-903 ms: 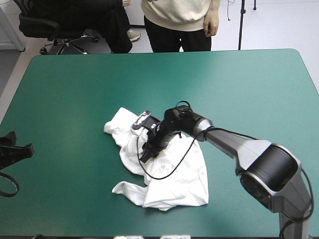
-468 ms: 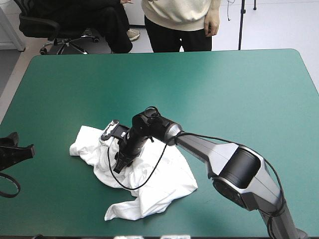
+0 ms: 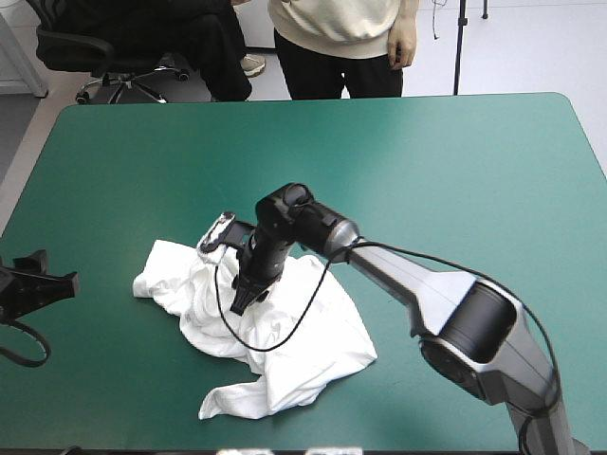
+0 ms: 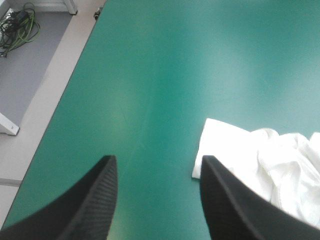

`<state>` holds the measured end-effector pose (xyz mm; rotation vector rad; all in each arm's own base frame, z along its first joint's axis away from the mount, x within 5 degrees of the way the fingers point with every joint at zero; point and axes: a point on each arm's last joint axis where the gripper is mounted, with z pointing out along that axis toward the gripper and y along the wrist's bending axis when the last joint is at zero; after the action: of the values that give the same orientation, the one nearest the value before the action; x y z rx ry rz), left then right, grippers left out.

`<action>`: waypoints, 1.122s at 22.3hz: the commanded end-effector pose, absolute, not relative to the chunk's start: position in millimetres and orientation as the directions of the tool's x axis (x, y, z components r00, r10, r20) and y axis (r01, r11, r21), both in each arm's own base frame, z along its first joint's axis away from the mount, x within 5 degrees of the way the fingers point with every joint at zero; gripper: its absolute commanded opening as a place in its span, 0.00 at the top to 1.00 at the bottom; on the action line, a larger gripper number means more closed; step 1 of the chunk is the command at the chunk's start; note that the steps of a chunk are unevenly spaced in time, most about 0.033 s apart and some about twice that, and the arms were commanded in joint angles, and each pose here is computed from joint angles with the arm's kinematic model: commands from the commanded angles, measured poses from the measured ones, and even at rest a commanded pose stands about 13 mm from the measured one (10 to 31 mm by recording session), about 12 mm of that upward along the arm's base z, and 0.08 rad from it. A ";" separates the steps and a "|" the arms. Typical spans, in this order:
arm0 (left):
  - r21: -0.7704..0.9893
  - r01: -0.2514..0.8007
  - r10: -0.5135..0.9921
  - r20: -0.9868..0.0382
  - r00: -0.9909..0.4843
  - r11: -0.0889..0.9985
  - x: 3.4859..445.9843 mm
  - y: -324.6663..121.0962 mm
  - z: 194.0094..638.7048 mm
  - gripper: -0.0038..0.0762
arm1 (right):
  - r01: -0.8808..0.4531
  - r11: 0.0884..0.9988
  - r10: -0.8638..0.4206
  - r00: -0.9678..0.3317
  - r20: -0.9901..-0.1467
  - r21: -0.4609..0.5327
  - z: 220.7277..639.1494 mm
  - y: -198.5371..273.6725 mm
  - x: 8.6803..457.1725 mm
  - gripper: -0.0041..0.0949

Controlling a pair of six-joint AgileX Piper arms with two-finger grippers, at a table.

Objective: Fold the cloth

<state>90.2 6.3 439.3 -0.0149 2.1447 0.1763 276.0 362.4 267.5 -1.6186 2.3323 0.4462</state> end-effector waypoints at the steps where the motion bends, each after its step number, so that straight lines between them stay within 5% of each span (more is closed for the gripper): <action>1: 0.165 -0.035 0.104 -0.757 -0.645 0.986 106.4 -2.6 433.8 0.48 | -0.926 0.377 -0.770 -0.322 -0.550 0.015 361.8 317.9 272.8 0.49; 6: 0.198 0.099 0.201 -0.600 -0.774 0.975 156.3 -31.0 407.2 0.48 | -0.844 0.534 -0.661 -0.381 -0.647 -0.050 438.4 224.9 269.5 0.49; 11: 0.364 0.063 0.237 -0.456 -0.858 0.929 213.4 -17.7 376.9 0.48 | -0.737 0.672 -0.578 -0.463 -0.672 -0.071 456.9 145.5 251.2 0.49; 15: 0.224 0.053 0.150 -0.441 -0.885 0.973 254.0 -6.7 345.3 0.48 | -0.708 0.702 -0.559 -0.485 -0.673 -0.073 456.5 123.6 232.6 0.49; 20: 0.196 0.089 0.146 -0.298 -0.943 0.976 292.5 -9.1 295.4 0.48 | -0.684 0.726 -0.538 -0.493 -0.684 -0.078 461.5 117.1 223.1 0.49; 25: 0.029 0.009 0.014 -0.204 -0.979 1.000 311.7 2.7 258.2 0.48 | -0.625 0.772 -0.523 -0.517 -0.677 -0.119 464.3 108.4 221.4 0.49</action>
<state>305.6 -3.5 255.6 0.1051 2.9607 0.1630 233.4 119.6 447.5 -0.9061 2.2812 0.2206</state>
